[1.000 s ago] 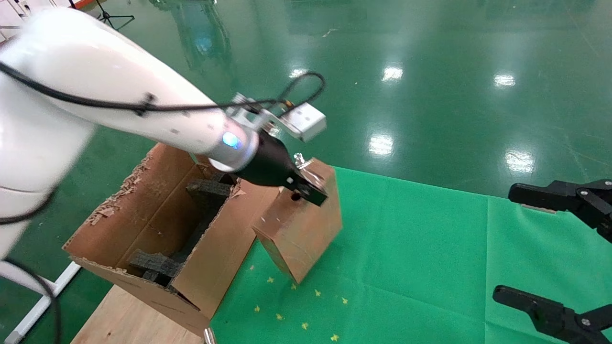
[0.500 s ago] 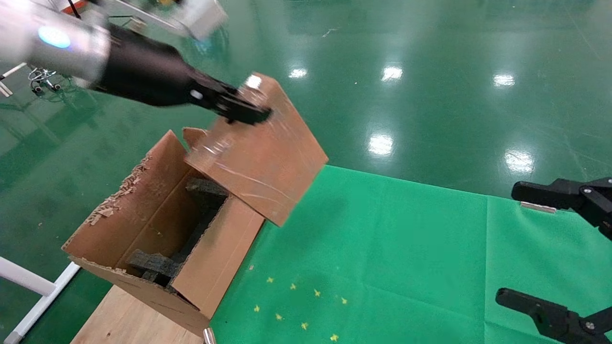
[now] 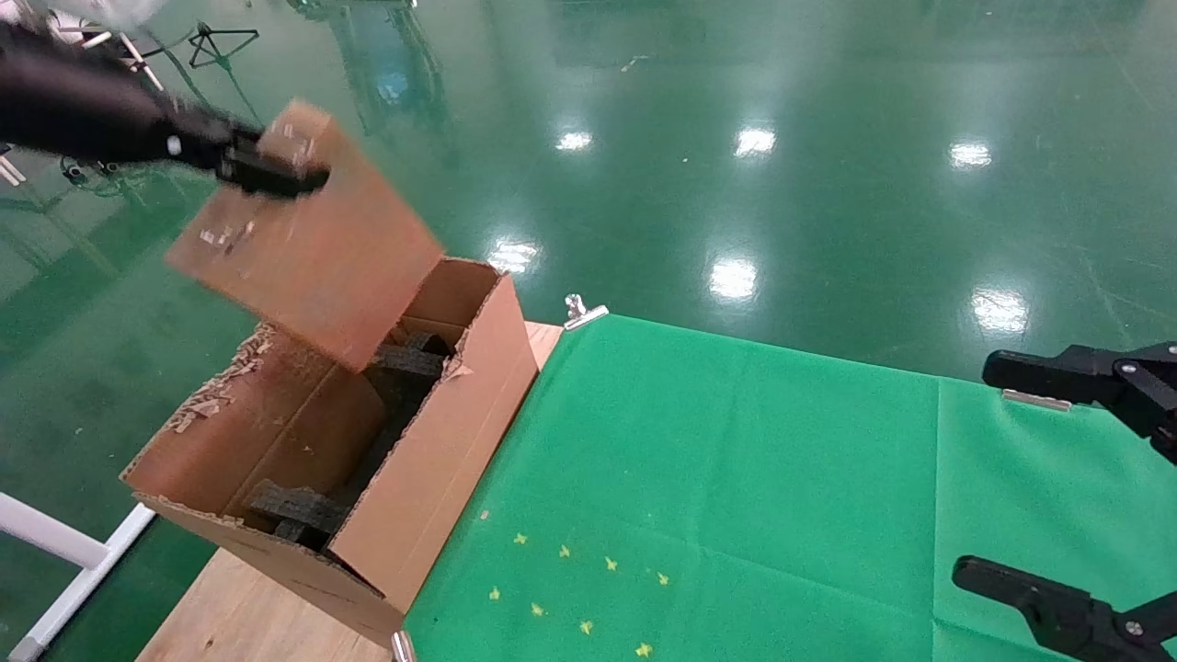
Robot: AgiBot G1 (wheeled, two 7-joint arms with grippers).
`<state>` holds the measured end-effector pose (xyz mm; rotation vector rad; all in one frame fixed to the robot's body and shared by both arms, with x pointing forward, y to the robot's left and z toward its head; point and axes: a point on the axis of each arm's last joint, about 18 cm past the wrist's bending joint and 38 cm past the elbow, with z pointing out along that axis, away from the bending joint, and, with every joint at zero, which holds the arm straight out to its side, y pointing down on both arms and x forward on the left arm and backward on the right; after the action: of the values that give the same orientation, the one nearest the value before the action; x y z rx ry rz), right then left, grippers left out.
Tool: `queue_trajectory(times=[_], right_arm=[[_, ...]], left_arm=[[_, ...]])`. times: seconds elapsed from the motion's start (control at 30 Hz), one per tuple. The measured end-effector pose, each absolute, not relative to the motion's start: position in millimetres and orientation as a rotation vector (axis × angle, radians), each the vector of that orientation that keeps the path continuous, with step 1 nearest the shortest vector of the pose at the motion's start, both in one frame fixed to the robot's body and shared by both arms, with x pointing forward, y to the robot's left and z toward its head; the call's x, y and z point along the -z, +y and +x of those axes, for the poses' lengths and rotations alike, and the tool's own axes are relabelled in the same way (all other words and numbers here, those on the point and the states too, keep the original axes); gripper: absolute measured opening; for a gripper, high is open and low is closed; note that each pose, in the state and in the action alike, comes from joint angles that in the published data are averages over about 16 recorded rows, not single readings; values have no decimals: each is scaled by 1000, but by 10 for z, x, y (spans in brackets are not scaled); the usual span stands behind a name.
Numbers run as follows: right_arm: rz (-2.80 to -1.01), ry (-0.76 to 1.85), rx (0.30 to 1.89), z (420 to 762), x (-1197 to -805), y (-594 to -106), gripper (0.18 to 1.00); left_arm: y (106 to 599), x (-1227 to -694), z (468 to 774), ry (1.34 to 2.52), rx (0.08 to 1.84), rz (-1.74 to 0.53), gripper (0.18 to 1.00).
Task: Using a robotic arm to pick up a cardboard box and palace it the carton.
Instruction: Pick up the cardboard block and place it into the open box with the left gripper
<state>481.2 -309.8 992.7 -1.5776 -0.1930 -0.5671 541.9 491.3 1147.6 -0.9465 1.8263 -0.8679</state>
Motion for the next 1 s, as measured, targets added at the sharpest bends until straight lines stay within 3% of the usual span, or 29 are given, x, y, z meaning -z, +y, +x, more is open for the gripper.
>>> queue_trajectory(times=[0.53, 1.0], right_arm=[[-1578, -193, 567, 4812, -9927, -3098, 1001], [-1578, -193, 567, 4812, -9927, -3098, 1001]], left_arm=[[5556, -10450, 5970, 1855, 624, -1161, 429], [5794, -9950, 6289, 1769, 493, -1204, 426]])
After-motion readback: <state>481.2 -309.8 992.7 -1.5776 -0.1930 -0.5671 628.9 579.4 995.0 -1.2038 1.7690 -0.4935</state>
